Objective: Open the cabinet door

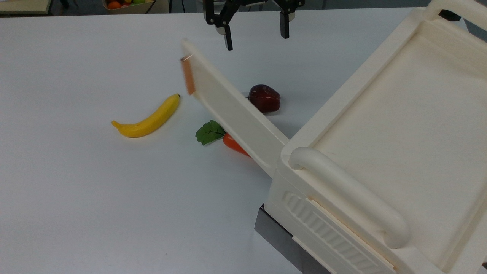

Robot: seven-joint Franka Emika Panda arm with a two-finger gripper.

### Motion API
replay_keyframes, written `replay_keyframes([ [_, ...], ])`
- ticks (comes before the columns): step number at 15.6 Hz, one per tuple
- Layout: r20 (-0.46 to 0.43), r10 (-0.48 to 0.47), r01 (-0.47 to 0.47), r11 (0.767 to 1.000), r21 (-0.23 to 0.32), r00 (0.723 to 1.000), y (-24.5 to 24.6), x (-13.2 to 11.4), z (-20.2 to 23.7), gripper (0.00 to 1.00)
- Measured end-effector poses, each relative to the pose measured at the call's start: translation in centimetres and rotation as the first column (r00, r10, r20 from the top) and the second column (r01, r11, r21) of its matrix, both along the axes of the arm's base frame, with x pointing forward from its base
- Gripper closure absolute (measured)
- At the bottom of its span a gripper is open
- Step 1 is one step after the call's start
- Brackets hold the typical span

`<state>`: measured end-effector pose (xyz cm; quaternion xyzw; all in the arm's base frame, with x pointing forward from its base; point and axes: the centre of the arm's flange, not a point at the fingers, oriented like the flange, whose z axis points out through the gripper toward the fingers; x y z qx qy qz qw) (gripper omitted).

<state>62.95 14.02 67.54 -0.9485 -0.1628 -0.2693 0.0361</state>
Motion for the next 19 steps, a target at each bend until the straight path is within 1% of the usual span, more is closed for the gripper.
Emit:
replay_keyframes([
  [3, -0.032, 0.000, 0.000, 1.000, -0.007, 1.000, -0.1, -0.1, -0.5, 0.00],
  [5, -0.086, -0.005, 0.003, 1.000, -0.018, 0.996, -0.4, -0.3, -1.3, 0.00],
  [7, -0.158, -0.034, 0.030, 0.999, -0.025, 0.987, -1.2, -0.6, -2.4, 0.00],
  [8, -0.207, -0.064, 0.059, 0.998, -0.029, 0.976, -1.9, -0.7, -3.2, 0.00],
  [10, -0.276, -0.103, 0.096, 0.995, -0.039, 0.956, -3.0, -1.0, -4.4, 0.00],
  [12, -0.352, -0.150, 0.138, 0.989, -0.057, 0.924, -4.2, -1.6, -5.5, 0.00],
  [15, -0.417, -0.232, 0.214, 0.973, -0.090, 0.879, -5.5, -2.5, -6.4, 0.00],
  [17, -0.453, -0.260, 0.234, 0.966, -0.114, 0.853, -5.8, -3.0, -7.2, 0.00],
  [19, -0.491, -0.271, 0.234, 0.963, -0.137, 0.828, -6.0, -3.5, -8.2, 0.00],
])
